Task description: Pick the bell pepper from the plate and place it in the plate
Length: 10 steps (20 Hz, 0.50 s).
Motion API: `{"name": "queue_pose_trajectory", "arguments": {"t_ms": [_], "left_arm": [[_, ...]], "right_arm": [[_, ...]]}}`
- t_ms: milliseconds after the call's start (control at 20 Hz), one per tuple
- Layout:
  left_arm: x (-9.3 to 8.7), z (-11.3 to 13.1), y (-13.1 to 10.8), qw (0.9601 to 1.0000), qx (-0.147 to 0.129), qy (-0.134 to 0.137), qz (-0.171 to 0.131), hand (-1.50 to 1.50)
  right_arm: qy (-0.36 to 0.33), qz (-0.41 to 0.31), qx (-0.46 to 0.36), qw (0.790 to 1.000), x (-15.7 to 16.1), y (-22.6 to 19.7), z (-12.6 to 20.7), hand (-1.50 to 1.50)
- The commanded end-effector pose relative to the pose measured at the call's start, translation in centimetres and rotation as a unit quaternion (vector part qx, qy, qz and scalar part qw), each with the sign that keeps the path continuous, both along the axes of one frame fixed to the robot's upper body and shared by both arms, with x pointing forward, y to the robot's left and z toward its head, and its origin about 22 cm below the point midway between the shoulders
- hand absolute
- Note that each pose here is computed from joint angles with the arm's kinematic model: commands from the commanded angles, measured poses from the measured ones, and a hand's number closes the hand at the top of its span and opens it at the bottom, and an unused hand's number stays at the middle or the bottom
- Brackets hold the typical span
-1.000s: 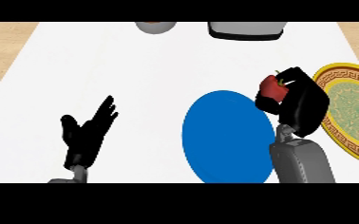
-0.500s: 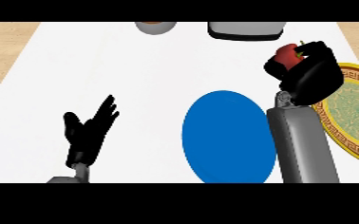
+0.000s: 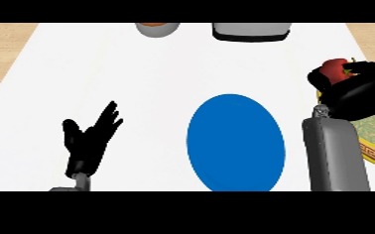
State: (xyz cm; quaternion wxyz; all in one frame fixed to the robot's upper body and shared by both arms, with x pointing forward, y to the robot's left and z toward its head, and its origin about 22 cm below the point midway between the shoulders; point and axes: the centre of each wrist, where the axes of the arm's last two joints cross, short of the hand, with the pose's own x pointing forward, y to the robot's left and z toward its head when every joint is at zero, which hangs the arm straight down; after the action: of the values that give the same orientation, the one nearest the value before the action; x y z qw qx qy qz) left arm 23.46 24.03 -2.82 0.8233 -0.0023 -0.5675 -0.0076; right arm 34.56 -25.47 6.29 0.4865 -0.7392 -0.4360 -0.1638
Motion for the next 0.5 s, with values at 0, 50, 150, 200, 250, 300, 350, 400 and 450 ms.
{"name": "queue_pose_trajectory", "arguments": {"t_ms": [0, 50, 150, 200, 250, 300, 350, 400, 450], "left_arm": [[0.9, 0.5, -1.5, 1.0000, -0.001, 0.009, 0.004, 0.00], [0.5, -0.7, -1.0, 0.9999, 0.008, 0.002, 0.013, 0.00], [0.3, -0.2, -0.2, 0.9999, -0.005, 0.012, 0.009, 0.00], [0.4, 0.6, 1.8, 0.9999, 0.006, 0.012, 0.009, 0.00], [0.4, 0.6, 0.0, 1.0000, 0.007, 0.004, 0.004, 0.00], [0.2, 0.8, 1.1, 0.9999, -0.003, 0.006, 0.012, 0.00], [-0.5, -0.9, 0.5, 0.9999, -0.002, 0.011, 0.000, 0.00], [0.5, -0.6, -0.2, 0.9999, -0.004, 0.011, 0.002, 0.00], [1.4, -1.2, -1.2, 1.0000, -0.002, 0.004, 0.004, 0.00]], "right_arm": [[-0.045, -0.064, 0.012, 0.997, 0.1, -4.9, -0.9, 1.50], [-0.057, -0.061, 0.012, 0.996, -0.4, -4.8, -1.6, 1.50], [-0.057, -0.073, 0.003, 0.996, -1.5, -8.2, -2.7, 1.50], [-0.048, -0.073, 0.012, 0.996, -1.3, -9.6, -1.3, 1.50], [-0.052, -0.084, 0.008, 0.995, -0.9, -10.6, -1.8, 1.50], [-0.050, -0.088, 0.003, 0.995, -1.9, -12.5, -2.3, 1.50], [-0.061, -0.083, 0.006, 0.995, -1.9, -13.5, -1.2, 1.50], [-0.052, -0.086, 0.008, 0.995, -2.4, -13.7, -3.4, 1.50], [-0.055, -0.086, 0.001, 0.995, -1.7, -14.9, -2.4, 1.50]]}}
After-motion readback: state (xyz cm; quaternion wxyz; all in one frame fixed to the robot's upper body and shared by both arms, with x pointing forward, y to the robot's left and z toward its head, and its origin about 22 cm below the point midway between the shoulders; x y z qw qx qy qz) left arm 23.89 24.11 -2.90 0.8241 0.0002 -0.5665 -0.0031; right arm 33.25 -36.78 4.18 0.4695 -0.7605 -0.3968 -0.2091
